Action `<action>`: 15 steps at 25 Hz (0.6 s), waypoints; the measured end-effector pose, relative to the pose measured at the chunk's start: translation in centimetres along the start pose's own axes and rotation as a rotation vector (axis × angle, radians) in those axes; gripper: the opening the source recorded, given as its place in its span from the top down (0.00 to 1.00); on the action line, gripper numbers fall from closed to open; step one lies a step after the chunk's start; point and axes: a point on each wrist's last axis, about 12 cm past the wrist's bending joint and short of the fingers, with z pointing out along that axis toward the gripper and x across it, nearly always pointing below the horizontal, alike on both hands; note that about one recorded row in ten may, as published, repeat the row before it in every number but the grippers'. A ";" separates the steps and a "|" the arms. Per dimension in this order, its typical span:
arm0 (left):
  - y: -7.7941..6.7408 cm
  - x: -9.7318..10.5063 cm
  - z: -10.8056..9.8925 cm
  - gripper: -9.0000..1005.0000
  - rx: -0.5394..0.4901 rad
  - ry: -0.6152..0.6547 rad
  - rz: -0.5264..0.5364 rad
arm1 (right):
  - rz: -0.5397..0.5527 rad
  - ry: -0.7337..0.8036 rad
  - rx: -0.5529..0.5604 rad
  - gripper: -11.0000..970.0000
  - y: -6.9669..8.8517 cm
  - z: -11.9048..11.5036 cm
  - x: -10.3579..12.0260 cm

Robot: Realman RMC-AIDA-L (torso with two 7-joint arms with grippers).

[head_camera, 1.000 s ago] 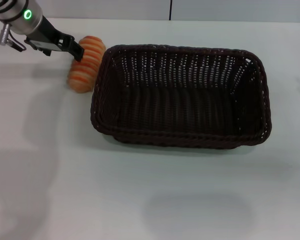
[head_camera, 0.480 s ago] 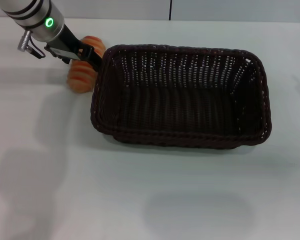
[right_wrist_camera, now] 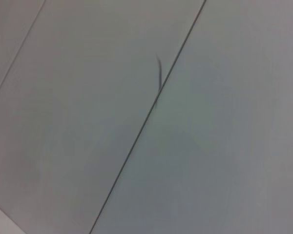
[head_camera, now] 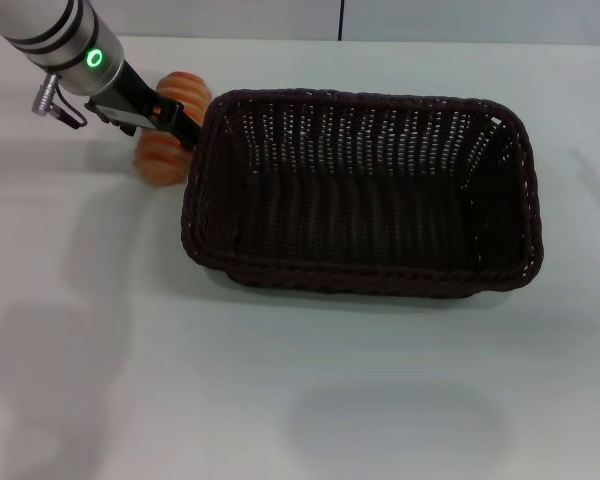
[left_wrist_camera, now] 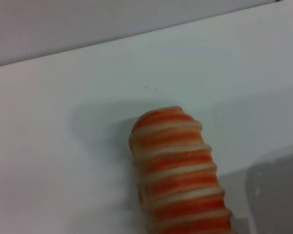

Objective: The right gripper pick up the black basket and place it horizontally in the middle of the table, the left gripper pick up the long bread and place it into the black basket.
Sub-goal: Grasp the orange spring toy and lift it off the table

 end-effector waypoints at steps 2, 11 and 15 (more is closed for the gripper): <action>0.2 0.2 0.2 0.32 -0.002 -0.005 -0.003 | 0.000 -0.001 -0.001 0.44 0.0 0.0 0.0; 1.1 1.0 1.0 0.33 -0.010 0.004 -0.024 | -0.001 -0.014 -0.023 0.44 0.5 0.5 -0.3; 1.3 1.1 1.1 0.33 -0.010 -0.003 -0.030 | -0.004 -0.024 -0.034 0.44 0.6 1.0 -0.5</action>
